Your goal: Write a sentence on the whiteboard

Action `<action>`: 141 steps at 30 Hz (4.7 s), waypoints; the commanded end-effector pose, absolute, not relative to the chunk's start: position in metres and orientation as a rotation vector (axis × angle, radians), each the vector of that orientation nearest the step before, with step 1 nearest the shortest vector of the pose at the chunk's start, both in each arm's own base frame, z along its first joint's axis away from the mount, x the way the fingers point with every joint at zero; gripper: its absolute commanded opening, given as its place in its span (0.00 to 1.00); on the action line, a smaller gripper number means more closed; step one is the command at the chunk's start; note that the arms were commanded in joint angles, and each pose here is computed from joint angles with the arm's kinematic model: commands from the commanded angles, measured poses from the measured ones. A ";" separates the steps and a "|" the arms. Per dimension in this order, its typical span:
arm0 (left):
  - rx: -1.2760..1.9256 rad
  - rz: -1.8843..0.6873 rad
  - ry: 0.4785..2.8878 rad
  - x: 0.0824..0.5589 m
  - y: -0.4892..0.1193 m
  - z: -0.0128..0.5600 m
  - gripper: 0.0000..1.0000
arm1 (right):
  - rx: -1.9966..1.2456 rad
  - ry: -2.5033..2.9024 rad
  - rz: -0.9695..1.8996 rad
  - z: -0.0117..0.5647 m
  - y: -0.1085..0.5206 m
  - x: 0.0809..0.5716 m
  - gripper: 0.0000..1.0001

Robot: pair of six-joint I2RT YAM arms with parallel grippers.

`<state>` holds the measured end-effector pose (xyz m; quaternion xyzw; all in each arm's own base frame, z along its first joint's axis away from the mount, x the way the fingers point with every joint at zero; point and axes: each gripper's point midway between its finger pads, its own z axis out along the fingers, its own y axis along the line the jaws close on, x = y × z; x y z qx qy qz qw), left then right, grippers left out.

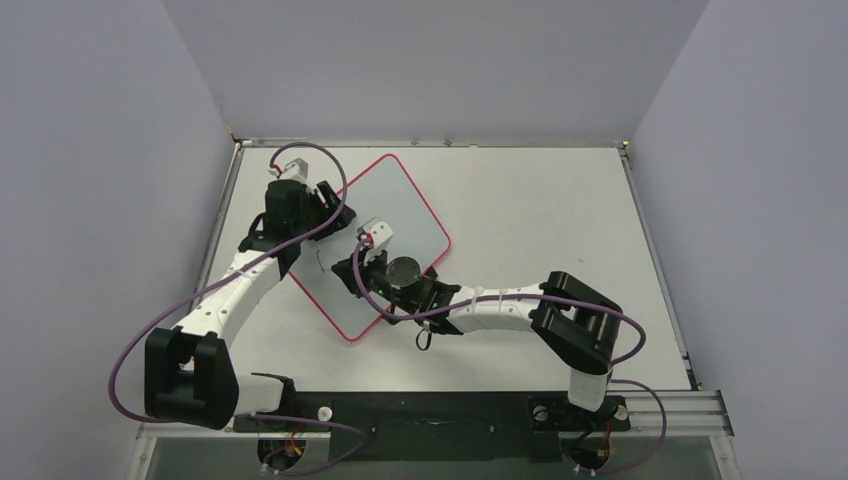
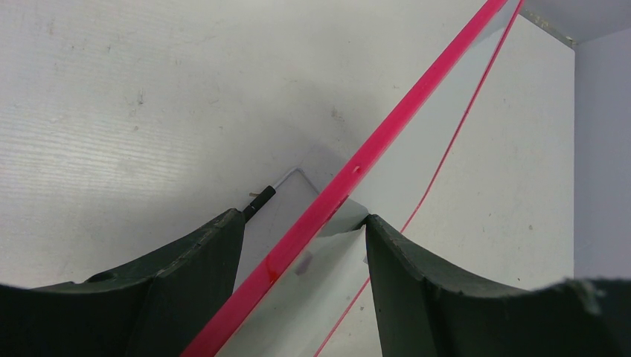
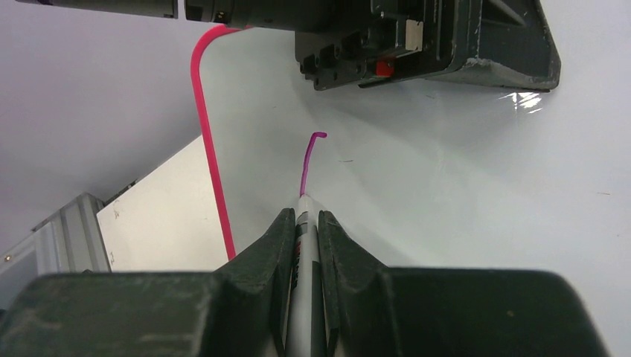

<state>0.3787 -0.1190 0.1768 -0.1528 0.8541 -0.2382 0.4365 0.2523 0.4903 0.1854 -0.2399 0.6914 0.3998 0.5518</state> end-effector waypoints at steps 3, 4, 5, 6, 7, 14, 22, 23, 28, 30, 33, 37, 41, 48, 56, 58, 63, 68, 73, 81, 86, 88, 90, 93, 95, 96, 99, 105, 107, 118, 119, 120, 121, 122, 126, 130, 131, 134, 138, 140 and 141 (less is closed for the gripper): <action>-0.311 -0.576 2.035 0.393 -0.120 0.210 0.46 | -0.533 1.687 0.820 0.170 0.481 0.282 0.00; -0.314 -0.572 2.036 0.393 -0.119 0.210 0.46 | -0.527 1.689 0.819 0.170 0.480 0.284 0.00; -0.317 -0.566 2.036 0.394 -0.118 0.209 0.46 | -0.523 1.692 0.817 0.168 0.480 0.286 0.00; -0.316 -0.564 2.037 0.394 -0.118 0.209 0.46 | -0.517 1.694 0.817 0.168 0.479 0.288 0.00; -0.318 -0.562 2.040 0.394 -0.118 0.208 0.46 | -0.510 1.697 0.817 0.168 0.478 0.290 0.00; -0.315 -0.565 2.060 0.394 -0.119 0.201 0.46 | -0.498 1.706 0.806 0.166 0.473 0.297 0.00; -0.318 -0.562 2.053 0.395 -0.118 0.205 0.46 | -0.495 1.737 0.802 0.153 0.462 0.291 0.00; -0.317 -0.562 2.053 0.395 -0.118 0.205 0.46 | -0.498 1.745 0.799 0.148 0.459 0.289 0.00; -0.316 -0.563 2.050 0.395 -0.118 0.207 0.46 | -0.494 1.753 0.809 0.148 0.451 0.282 0.00; -0.318 -0.560 2.051 0.395 -0.118 0.206 0.46 | -0.491 1.754 0.810 0.148 0.449 0.280 0.00; -0.317 -0.563 2.054 0.395 -0.119 0.205 0.46 | -0.492 1.758 0.807 0.146 0.447 0.278 0.00; -0.316 -0.562 2.055 0.395 -0.119 0.205 0.46 | -0.492 1.753 0.802 0.149 0.445 0.276 0.00; -0.318 -0.561 2.055 0.395 -0.118 0.205 0.46 | -0.472 1.712 0.834 0.171 0.443 0.271 0.00; -0.316 -0.563 2.060 0.396 -0.119 0.203 0.46 | -0.449 1.619 0.881 0.221 0.440 0.266 0.00; -0.308 -0.573 2.060 0.394 -0.120 0.204 0.46 | -0.417 1.597 0.842 0.234 0.436 0.286 0.00; -0.306 -0.577 2.060 0.395 -0.121 0.204 0.46 | -0.414 1.598 0.844 0.235 0.438 0.289 0.00; -0.303 -0.585 2.060 0.394 -0.122 0.204 0.46 | -0.418 1.605 0.842 0.232 0.444 0.295 0.00; -0.302 -0.588 2.057 0.394 -0.122 0.206 0.46 | -0.416 1.620 0.837 0.230 0.450 0.302 0.00; -0.300 -0.593 2.055 0.394 -0.123 0.206 0.46 | -0.428 1.633 0.842 0.224 0.454 0.302 0.00; -0.295 -0.601 2.054 0.394 -0.125 0.208 0.46 | -0.441 1.641 0.852 0.220 0.462 0.303 0.00; -0.297 -0.600 2.054 0.394 -0.124 0.207 0.46 | -0.443 1.638 0.858 0.221 0.465 0.304 0.00; -0.298 -0.600 2.056 0.394 -0.124 0.205 0.46 | -0.447 1.640 0.861 0.221 0.467 0.305 0.00; -0.295 -0.602 2.058 0.394 -0.125 0.205 0.46 | -0.450 1.641 0.865 0.220 0.469 0.305 0.00; -0.296 -0.604 2.054 0.395 -0.125 0.206 0.46 | -0.463 1.641 0.875 0.218 0.472 0.303 0.00; -0.296 -0.606 2.052 0.396 -0.125 0.206 0.46 | -0.471 1.635 0.889 0.218 0.473 0.301 0.00; -0.292 -0.609 2.051 0.395 -0.126 0.207 0.46 | -0.479 1.630 0.898 0.219 0.475 0.300 0.00; -0.293 -0.612 2.054 0.396 -0.126 0.206 0.46 | -0.494 1.631 0.917 0.217 0.478 0.296 0.00; -0.291 -0.614 2.053 0.397 -0.127 0.207 0.46 | -0.518 1.632 0.932 0.213 0.480 0.286 0.00; -0.292 -0.615 2.051 0.397 -0.127 0.207 0.46 | -0.520 1.637 0.930 0.210 0.478 0.284 0.00; -0.292 -0.615 2.049 0.396 -0.127 0.209 0.46 | -0.498 1.694 0.871 0.186 0.461 0.283 0.00; -0.291 -0.615 2.049 0.396 -0.127 0.209 0.46 | -0.496 1.698 0.861 0.185 0.460 0.284 0.00; -0.291 -0.615 2.047 0.396 -0.127 0.210 0.46 | -0.495 1.704 0.852 0.184 0.459 0.285 0.00; -0.291 -0.614 2.048 0.396 -0.127 0.210 0.46 | -0.488 1.706 0.839 0.184 0.457 0.288 0.00; -0.291 -0.614 2.046 0.395 -0.126 0.211 0.46 | -0.485 1.711 0.831 0.182 0.455 0.289 0.00; -0.291 -0.614 2.049 0.395 -0.127 0.210 0.46 | -0.458 1.718 0.794 0.182 0.448 0.297 0.00; -0.290 -0.617 2.049 0.395 -0.127 0.209 0.46 | -0.434 1.718 0.775 0.185 0.443 0.304 0.00; -0.289 -0.618 2.049 0.395 -0.127 0.210 0.46 | -0.431 1.716 0.773 0.187 0.443 0.305 0.00; -0.289 -0.618 2.047 0.395 -0.127 0.210 0.46 | -0.423 1.712 0.768 0.190 0.443 0.310 0.00; -0.286 -0.623 2.047 0.394 -0.128 0.210 0.46 | -0.426 1.705 0.775 0.195 0.450 0.313 0.00; -0.287 -0.622 2.050 0.394 -0.128 0.209 0.46 | -0.425 1.704 0.779 0.195 0.452 0.314 0.00; -0.287 -0.621 2.049 0.394 -0.127 0.209 0.46 | -0.426 1.704 0.782 0.196 0.453 0.314 0.00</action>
